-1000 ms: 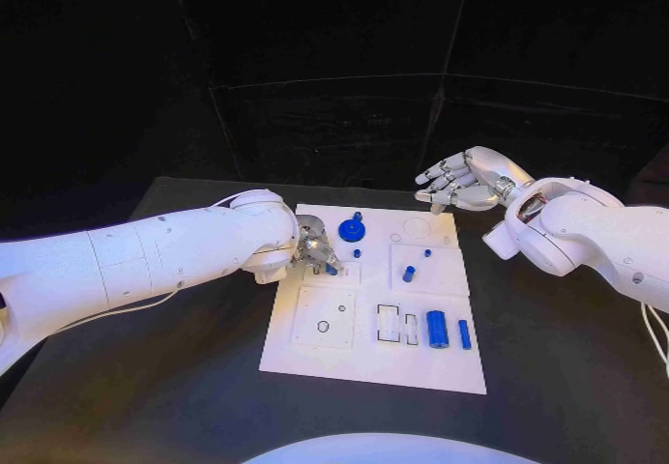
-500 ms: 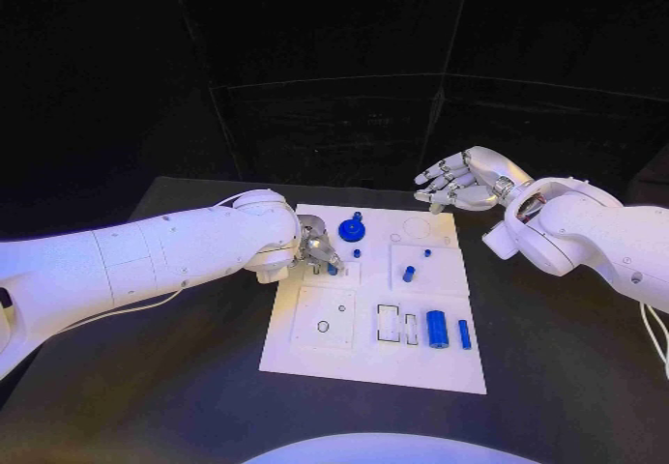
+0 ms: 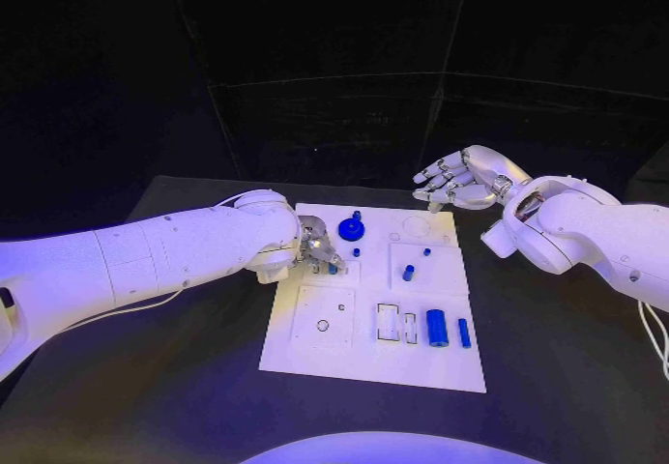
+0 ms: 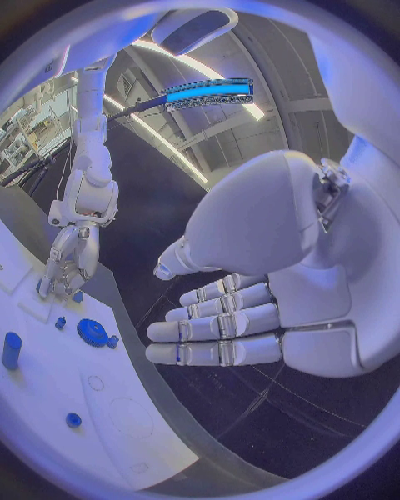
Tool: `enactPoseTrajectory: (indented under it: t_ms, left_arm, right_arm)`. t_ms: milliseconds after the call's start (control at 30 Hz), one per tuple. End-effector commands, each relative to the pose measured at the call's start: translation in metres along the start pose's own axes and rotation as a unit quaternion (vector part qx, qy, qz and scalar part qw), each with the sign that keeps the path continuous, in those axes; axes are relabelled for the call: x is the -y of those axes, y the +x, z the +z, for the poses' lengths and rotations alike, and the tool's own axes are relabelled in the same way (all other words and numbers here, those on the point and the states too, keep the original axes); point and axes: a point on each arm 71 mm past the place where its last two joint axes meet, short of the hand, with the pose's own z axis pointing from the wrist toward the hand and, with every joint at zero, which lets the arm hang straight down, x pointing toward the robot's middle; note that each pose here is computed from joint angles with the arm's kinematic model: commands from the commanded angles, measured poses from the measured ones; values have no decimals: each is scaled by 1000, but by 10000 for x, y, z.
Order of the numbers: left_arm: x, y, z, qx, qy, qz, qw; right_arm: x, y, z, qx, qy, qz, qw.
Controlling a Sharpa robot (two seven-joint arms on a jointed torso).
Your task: Assemble the parts on the task board
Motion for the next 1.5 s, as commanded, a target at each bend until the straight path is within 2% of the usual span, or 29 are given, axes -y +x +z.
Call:
enactPoseTrajectory:
  t_ms: [33, 533, 833, 1000, 1167, 1300, 1500]
  left_arm:
    - [0, -2, 2, -4, -3, -1, 1000]
    - [-26, -29, 1, 5, -2, -9, 1000]
    - [-51, -59, -68, 7, 8, -21, 1000]
    - [-26, -225, -170, 5, 16, -26, 1000]
    - [-42, -478, -243, -12, -1, -6, 1000]
    - [-79, -671, -228, -13, -20, -1, 1000]
    - [-122, -842, -149, -12, -46, -3, 999]
  right_arm:
    - [-18, -1, 6, -2, -4, 2, 1000]
    - [-13, -6, 1, -3, -4, 2, 1000]
    - [-8, -6, 5, -4, -3, 2, 1000]
    - [3, -16, 7, -2, -3, 1, 1000]
    - [4, -18, 18, 0, -4, 1, 1000]
    - [1, -14, 26, 0, -5, 1, 1000]
    - [-1, -6, 37, -1, -6, 1, 1000]
